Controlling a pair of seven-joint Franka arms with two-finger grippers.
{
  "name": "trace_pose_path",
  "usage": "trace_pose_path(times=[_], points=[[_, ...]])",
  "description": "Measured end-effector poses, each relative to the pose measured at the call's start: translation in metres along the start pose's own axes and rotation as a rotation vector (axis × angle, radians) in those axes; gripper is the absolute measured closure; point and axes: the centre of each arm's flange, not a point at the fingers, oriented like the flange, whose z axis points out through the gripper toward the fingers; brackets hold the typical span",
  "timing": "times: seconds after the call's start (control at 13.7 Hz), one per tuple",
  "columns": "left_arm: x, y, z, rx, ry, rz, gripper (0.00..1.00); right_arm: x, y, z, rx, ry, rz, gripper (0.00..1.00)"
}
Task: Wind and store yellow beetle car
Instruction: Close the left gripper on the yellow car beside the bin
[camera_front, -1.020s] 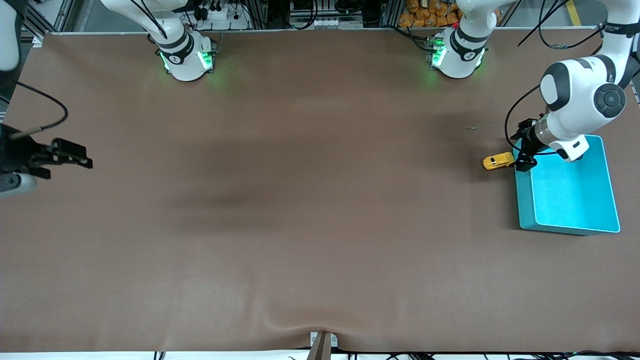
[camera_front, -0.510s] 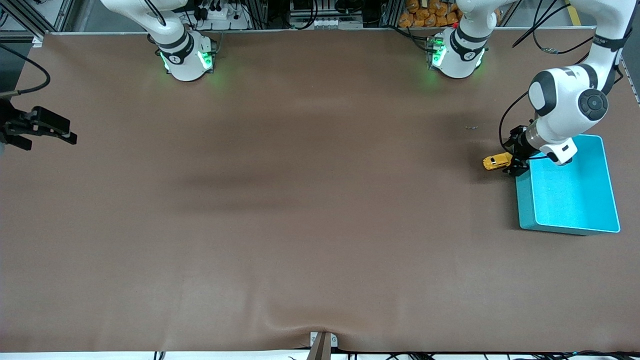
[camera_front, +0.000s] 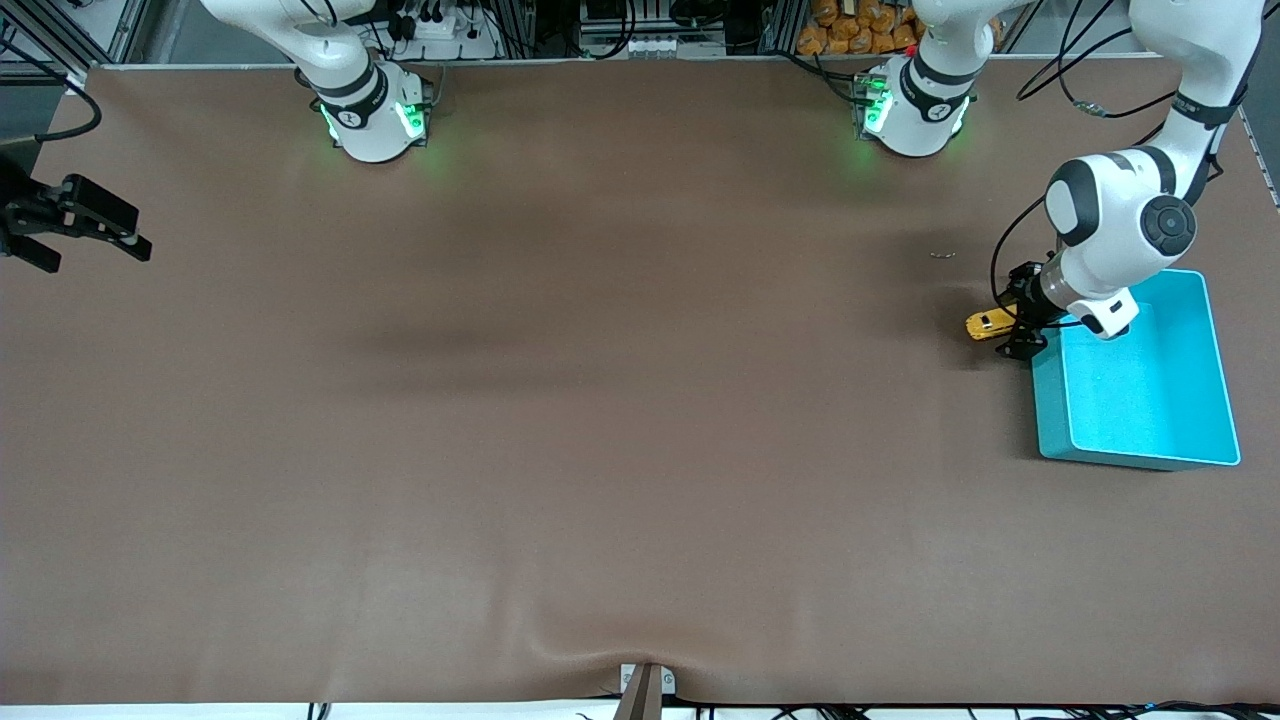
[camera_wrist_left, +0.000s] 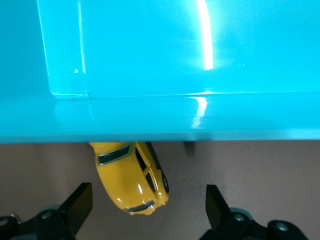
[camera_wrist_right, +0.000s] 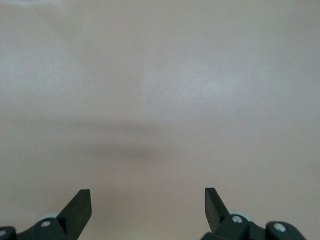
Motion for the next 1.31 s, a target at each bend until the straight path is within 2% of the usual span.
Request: trace_pose_path(times=[0.36, 0.66, 0.73, 1.09, 1.31], points=[[0.002, -0.003, 0.015, -0.016, -0.002, -0.008, 0.00, 0.001, 0.002, -0.001, -0.006, 0.009, 0.005, 0.00], [0.008, -0.005, 0.017, -0.025, 0.000, -0.022, 0.41, 0.001, 0.003, -0.004, -0.012, 0.018, 0.007, 0.00], [0.011, -0.005, 0.016, -0.034, 0.003, -0.029, 0.48, 0.001, 0.003, -0.004, -0.012, 0.019, 0.007, 0.00], [0.013, -0.002, 0.013, -0.053, 0.008, -0.030, 0.52, 0.001, 0.004, -0.003, -0.013, 0.014, 0.010, 0.00], [-0.003, 0.008, 0.003, -0.074, 0.017, 0.009, 0.52, 0.000, 0.005, -0.003, -0.015, 0.013, 0.014, 0.00]])
